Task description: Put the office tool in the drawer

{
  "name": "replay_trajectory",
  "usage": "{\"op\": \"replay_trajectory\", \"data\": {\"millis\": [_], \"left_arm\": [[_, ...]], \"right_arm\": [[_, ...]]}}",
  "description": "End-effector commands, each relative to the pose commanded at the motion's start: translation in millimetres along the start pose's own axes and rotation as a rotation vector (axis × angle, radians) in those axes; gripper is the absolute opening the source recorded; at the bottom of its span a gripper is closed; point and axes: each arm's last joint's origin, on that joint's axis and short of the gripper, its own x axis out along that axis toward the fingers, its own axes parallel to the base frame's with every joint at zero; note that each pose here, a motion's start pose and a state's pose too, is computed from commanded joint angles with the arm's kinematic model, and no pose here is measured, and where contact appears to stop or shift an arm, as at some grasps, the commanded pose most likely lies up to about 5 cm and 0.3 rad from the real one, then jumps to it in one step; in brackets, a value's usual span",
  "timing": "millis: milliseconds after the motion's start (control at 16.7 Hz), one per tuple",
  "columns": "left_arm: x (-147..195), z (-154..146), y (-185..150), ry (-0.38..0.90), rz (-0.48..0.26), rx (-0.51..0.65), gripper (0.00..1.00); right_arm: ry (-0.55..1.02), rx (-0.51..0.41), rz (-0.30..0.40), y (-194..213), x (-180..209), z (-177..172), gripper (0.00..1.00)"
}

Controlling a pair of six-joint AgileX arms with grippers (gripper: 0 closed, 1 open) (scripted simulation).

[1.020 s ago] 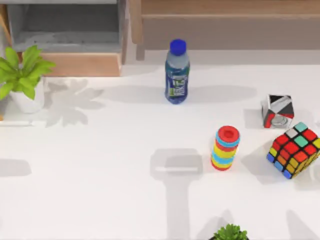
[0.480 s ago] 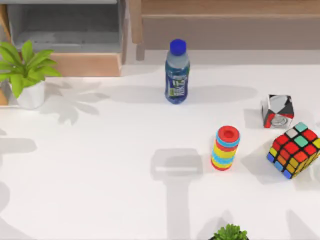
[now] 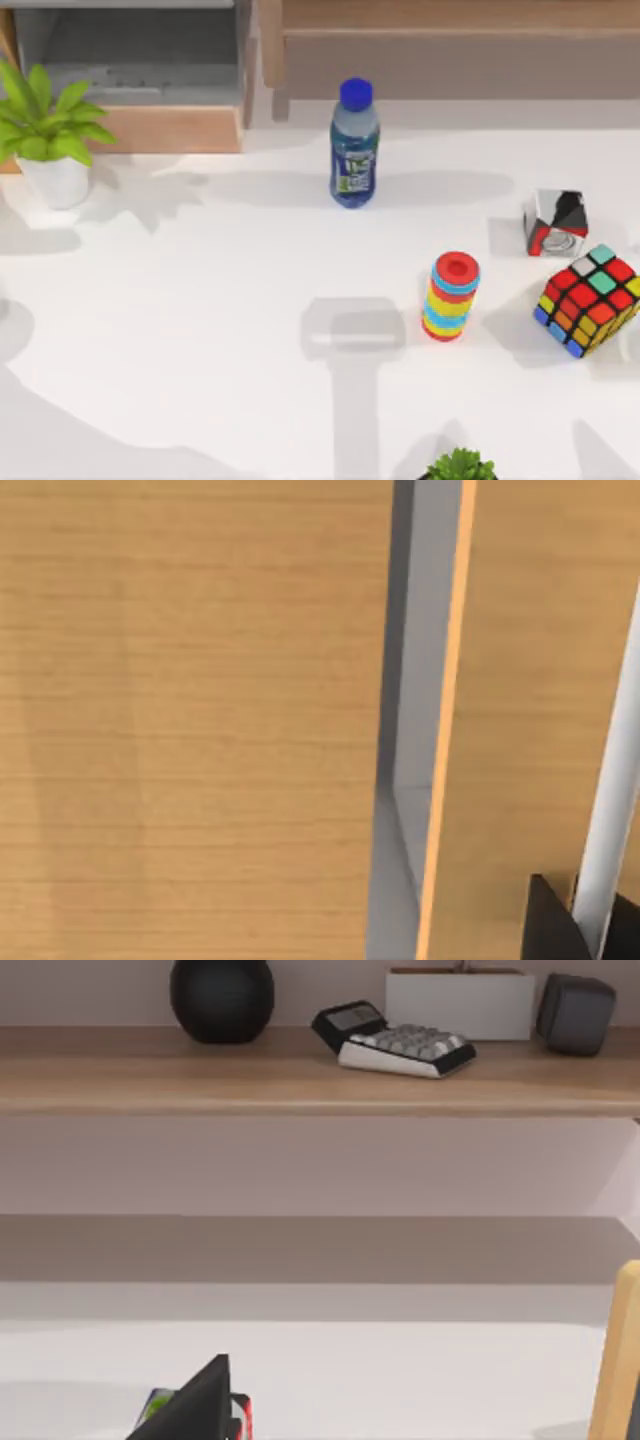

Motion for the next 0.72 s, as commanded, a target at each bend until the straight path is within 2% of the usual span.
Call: {"op": "replay_trajectory", "data": {"millis": [420, 720], "left_arm": [[9.0, -0.3, -2.1, 0.003, -0.011, -0.008, 0.0], [49.7, -2.9, 1.5, 0.007, 0.001, -0.002, 0.0]], "right_arm": [[0.0, 0.0, 0.0, 0.0, 0.0, 0.0, 1.0], [0.0, 0.0, 0.0, 0.0, 0.0, 0.0, 1.0]]}}
